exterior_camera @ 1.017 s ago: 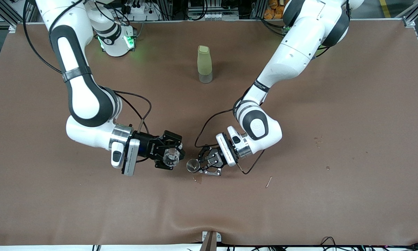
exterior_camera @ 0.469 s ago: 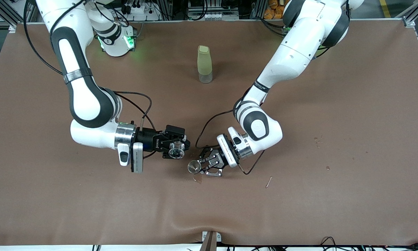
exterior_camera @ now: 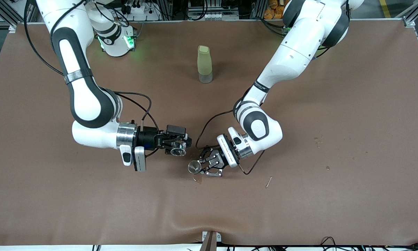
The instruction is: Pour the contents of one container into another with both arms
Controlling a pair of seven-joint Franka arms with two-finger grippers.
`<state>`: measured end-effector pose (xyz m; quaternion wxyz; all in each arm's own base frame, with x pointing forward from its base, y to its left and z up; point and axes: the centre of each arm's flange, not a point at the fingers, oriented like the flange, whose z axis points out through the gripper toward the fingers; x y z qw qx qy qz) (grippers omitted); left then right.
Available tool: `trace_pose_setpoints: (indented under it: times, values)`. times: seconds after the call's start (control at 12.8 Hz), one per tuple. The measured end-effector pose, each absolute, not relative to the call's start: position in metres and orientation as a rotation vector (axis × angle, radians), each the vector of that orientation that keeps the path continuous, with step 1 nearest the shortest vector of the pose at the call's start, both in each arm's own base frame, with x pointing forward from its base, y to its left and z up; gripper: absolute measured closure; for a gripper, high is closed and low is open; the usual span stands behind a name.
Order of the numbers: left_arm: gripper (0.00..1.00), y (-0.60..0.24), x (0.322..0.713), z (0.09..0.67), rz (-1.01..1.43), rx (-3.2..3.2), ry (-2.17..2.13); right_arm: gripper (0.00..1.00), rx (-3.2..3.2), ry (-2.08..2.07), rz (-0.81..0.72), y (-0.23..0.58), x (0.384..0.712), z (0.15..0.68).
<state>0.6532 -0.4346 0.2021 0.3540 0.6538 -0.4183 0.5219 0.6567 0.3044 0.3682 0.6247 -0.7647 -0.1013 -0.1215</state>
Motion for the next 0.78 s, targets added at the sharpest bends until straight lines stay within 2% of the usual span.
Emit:
trace_pose_setpoints:
  times: [0.78]
  values:
    - [0.79, -0.446, 0.642, 0.195, 1.331, 1.714, -1.068, 0.88, -1.723, -0.121, -0.198, 0.315, 0.664, 0.367]
